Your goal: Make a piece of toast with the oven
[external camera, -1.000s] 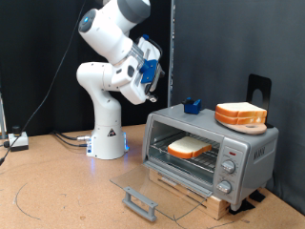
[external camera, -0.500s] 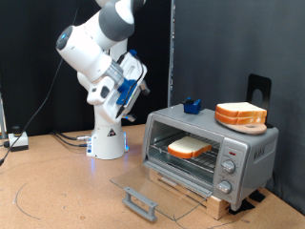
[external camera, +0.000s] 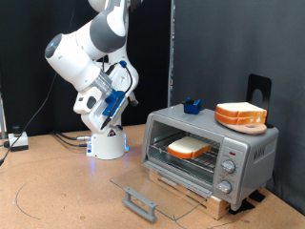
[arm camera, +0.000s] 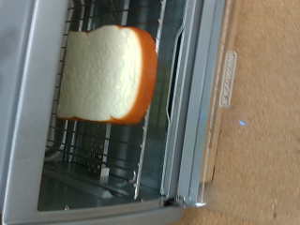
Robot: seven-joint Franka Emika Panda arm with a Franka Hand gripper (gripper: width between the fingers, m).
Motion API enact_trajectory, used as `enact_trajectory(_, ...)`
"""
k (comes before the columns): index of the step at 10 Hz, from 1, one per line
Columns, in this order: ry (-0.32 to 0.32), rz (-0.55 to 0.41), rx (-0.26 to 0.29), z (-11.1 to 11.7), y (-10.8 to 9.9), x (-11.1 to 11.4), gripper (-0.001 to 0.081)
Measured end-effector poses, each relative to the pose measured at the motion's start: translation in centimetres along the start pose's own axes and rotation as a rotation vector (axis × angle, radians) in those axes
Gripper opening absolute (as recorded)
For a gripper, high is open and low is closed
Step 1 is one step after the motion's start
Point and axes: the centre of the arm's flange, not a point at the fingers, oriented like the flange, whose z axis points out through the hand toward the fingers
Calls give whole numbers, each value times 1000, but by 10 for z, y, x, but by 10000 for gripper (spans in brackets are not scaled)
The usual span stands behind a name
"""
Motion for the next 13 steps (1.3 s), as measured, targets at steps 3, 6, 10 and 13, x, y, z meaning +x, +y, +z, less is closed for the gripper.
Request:
enact_trajectory(3, 33, 77, -46, -10, 40, 14, 807)
enact_trajectory(6, 24, 66, -48, -15, 59, 26, 807)
enact_trajectory(10, -249, 209, -46, 3, 74, 31, 807)
enact_trajectory(13, -313, 259, 3, 13, 91, 53, 807)
